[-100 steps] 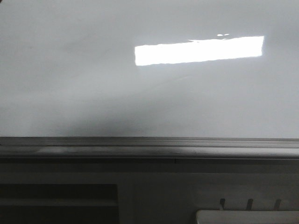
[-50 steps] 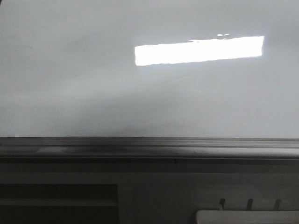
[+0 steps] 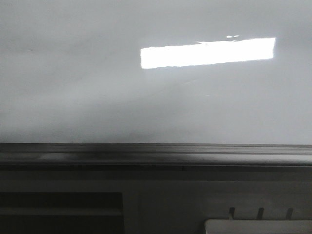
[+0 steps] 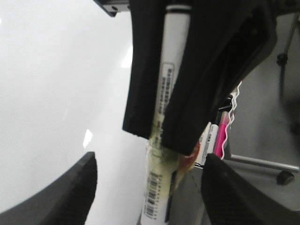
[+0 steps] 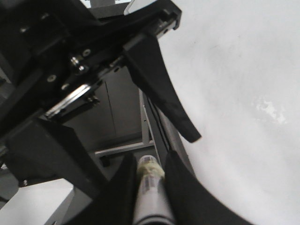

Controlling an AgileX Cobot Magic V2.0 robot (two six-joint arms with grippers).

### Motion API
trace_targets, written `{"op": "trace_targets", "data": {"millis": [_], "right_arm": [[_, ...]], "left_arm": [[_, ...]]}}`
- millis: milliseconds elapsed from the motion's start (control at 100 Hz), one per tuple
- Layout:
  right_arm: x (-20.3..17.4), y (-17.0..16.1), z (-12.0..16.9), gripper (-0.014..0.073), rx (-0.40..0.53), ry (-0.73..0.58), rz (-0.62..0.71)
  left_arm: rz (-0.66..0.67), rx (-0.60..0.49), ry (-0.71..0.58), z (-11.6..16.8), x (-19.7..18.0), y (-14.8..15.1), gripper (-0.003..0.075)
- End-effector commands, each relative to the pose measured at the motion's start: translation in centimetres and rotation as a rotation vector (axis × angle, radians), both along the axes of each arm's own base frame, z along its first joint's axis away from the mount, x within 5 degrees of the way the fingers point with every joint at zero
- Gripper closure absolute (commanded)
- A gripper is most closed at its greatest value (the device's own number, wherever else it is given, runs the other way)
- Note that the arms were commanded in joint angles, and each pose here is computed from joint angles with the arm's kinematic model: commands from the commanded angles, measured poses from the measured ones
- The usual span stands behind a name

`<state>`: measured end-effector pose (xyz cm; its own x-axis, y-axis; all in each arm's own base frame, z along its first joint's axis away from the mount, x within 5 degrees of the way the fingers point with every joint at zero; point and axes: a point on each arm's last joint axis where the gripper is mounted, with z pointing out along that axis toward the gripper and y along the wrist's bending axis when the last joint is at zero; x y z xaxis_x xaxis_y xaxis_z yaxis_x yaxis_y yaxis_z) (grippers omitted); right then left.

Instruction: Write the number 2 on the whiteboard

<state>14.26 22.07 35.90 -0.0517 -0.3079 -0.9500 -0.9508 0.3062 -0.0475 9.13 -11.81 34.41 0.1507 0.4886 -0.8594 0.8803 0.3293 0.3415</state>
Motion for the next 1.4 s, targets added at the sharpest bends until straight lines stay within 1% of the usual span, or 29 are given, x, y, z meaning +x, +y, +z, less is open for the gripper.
{"op": "trace_targets", "data": {"millis": [0, 80, 120, 190, 260, 330, 400, 450, 480, 500, 610, 950, 1160, 1390], "right_arm": [[0.4, -0.9, 2.5, 0.0673, 0.083, -0.098, -0.09], [0.9, -1.3, 2.9, 0.0673, 0.095, -0.152, -0.156], [1.2, -1.5, 3.1, 0.0673, 0.104, -0.177, -0.19], [1.6, -1.7, 3.4, 0.0673, 0.106, -0.229, -0.238], [2.3, -2.0, 3.6, 0.0673, 0.108, -0.293, -0.304], [3.2, -2.1, 3.7, 0.0673, 0.121, -0.337, -0.385], [4.0, -2.0, 3.6, 0.0673, 0.121, -0.376, -0.448], [4.4, -1.7, 3.3, 0.0673, 0.108, -0.385, -0.453], [4.5, -1.5, 3.2, 0.0673, 0.103, -0.384, -0.45], [4.6, -1.4, 3.1, 0.0673, 0.1, -0.382, -0.447], [5.0, -0.9, 2.7, 0.0673, 0.085, -0.376, -0.445], [6.4, 0.9, -0.1, 0.0673, 0.003, -0.329, -0.432], [7.3, 1.5, -0.9, 0.0673, -0.015, -0.33, -0.457], [7.5, 1.6, -1.0, 0.0673, -0.015, -0.333, -0.465]], "left_arm": [[0.05, -0.138, -0.064, 2.5, -0.6, 0.8, 0.0251], [0.126, -0.205, -0.093, 3.4, -1.3, 2.3, 0.0271], [0.17, -0.23, -0.129, 3.8, -1.7, 3.3, 0.0284], [0.271, -0.289, -0.153, 4.0, -2.2, 4.8, 0.0321], [0.371, -0.352, -0.154, 3.6, -2.7, 6.2, 0.0375], [0.448, -0.407, -0.147, 2.8, -3.2, 7.2, 0.0455], [0.504, -0.45, -0.133, 1.8, -3.5, 7.8, 0.0565], [0.532, -0.463, -0.122, 1.1, -3.7, 8.1, 0.0668], [0.549, -0.465, -0.118, 0.6, -3.8, 8.2, 0.072], [0.558, -0.467, -0.118, 0.4, -3.8, 8.3, 0.074], [0.582, -0.491, -0.113, 0.1, -4.1, 8.5, 0.0741], [0.584, -0.481, -0.104, -0.1, -4.1, 8.5, 0.0741], [0.583, -0.478, -0.101, -0.1, -4.1, 8.5, 0.0741], [0.579, -0.468, -0.085, -0.3, -4.1, 8.4, 0.0741]]}}
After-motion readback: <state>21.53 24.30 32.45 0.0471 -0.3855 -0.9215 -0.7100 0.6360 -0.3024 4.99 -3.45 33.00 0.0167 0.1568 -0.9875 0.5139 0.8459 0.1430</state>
